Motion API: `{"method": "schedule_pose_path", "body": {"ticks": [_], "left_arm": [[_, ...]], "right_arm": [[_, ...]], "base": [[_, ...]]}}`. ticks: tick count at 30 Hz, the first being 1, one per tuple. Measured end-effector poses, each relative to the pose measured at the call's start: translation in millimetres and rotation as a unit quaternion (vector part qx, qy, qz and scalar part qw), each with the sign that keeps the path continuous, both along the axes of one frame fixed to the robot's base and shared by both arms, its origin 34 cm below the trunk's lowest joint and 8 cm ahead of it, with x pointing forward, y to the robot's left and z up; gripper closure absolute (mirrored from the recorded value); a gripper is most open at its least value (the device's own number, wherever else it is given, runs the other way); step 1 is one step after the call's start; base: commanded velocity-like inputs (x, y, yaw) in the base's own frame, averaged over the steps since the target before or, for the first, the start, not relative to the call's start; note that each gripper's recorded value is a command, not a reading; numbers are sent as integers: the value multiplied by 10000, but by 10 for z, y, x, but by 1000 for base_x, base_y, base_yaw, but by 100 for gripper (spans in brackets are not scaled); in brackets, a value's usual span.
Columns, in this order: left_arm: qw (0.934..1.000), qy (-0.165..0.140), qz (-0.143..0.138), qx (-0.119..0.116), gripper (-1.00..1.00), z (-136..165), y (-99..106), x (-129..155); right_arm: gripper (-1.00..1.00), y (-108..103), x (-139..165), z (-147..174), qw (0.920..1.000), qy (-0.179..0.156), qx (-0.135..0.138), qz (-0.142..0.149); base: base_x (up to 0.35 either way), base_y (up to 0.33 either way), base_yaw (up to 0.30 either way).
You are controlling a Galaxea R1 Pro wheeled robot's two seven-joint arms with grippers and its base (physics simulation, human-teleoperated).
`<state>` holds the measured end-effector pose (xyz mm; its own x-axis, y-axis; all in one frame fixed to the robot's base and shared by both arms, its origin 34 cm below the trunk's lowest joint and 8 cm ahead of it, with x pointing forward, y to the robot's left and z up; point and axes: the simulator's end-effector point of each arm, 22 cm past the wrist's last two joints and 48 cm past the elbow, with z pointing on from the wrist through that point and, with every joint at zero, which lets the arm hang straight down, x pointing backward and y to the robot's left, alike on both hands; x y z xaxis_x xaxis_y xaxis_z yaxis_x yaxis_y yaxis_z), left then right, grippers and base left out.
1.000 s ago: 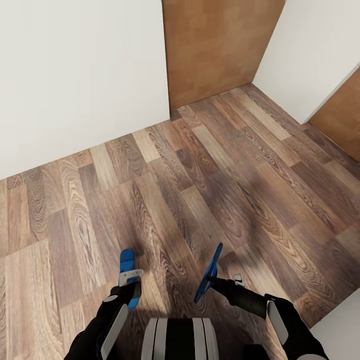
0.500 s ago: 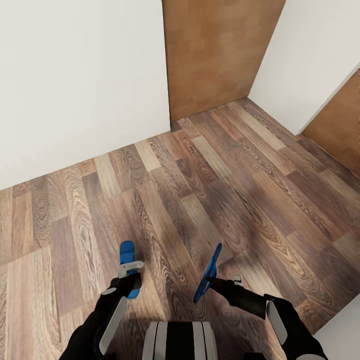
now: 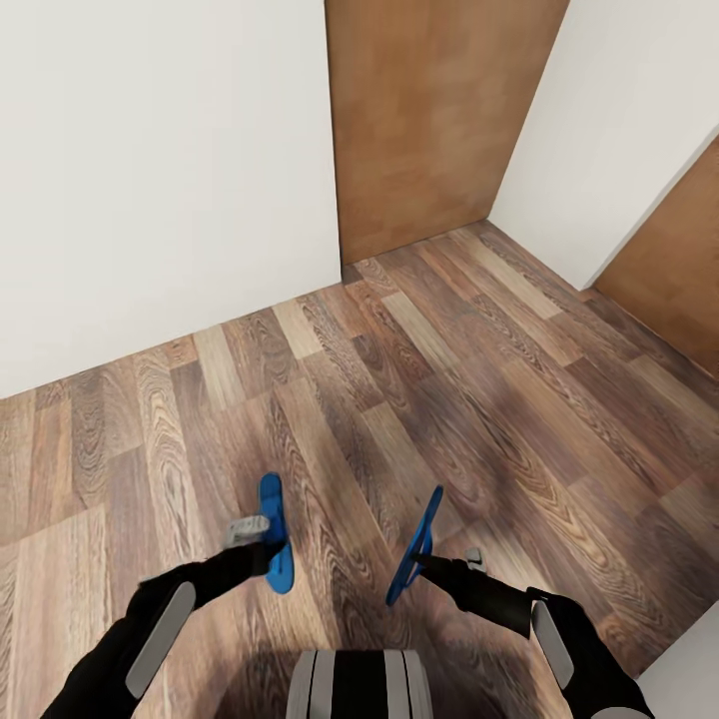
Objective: In the bedroom, move the book from the bed onto either nightstand, and place the two sandals side by side next to the bed.
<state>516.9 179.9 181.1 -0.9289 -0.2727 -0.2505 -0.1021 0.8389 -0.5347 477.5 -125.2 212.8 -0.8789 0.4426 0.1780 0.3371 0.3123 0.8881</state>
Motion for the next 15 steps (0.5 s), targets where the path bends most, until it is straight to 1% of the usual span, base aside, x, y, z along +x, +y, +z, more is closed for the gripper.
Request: {"method": "schedule_pose_path", "body": {"ticks": [2, 4, 7, 10, 11, 12, 13, 14, 15], "left_arm": [[9988, -144, -191, -431, 100, 158, -8, -2], [9965, -263, -348, -716, 100, 289, 19, -8], [9937, -322, -465, -964, 100, 391, 51, -44], [9892, -407, -550, -1297, 100, 526, -7, -60], [9877, -451, -576, -1379, 100, 575, -27, -52], [9871, -480, -593, -1405, 100, 604, -33, -43], [9861, -515, -611, -1453, 100, 643, -44, -33], [9852, -550, -629, -1500, 100, 681, -50, -24], [9844, -580, -644, -1533, 100, 713, -54, -15]], "right_arm": [[100, -1, 23, 32, 10000, -42, -6, 1], [100, -1, 44, 65, 10000, -82, -8, 1], [100, -2, 67, 107, 9999, -123, -14, -1], [100, -26, 92, 149, 9999, -168, -23, -12], [100, -36, 101, 166, 9998, -187, -22, -19], [100, -45, 109, 181, 9998, -203, -26, -22], [100, -79, 117, 190, 9997, -220, -49, -31], [100, -223, 116, 176, 9996, -240, -174, -23], [100, -474, 97, 141, 9989, -247, -403, 34]], "base": [[0, 0, 0], [0, 0, 0], [0, 0, 0], [0, 0, 0], [0, 0, 0], [0, 0, 0], [0, 0, 0], [0, 0, 0], [0, 0, 0]]}}
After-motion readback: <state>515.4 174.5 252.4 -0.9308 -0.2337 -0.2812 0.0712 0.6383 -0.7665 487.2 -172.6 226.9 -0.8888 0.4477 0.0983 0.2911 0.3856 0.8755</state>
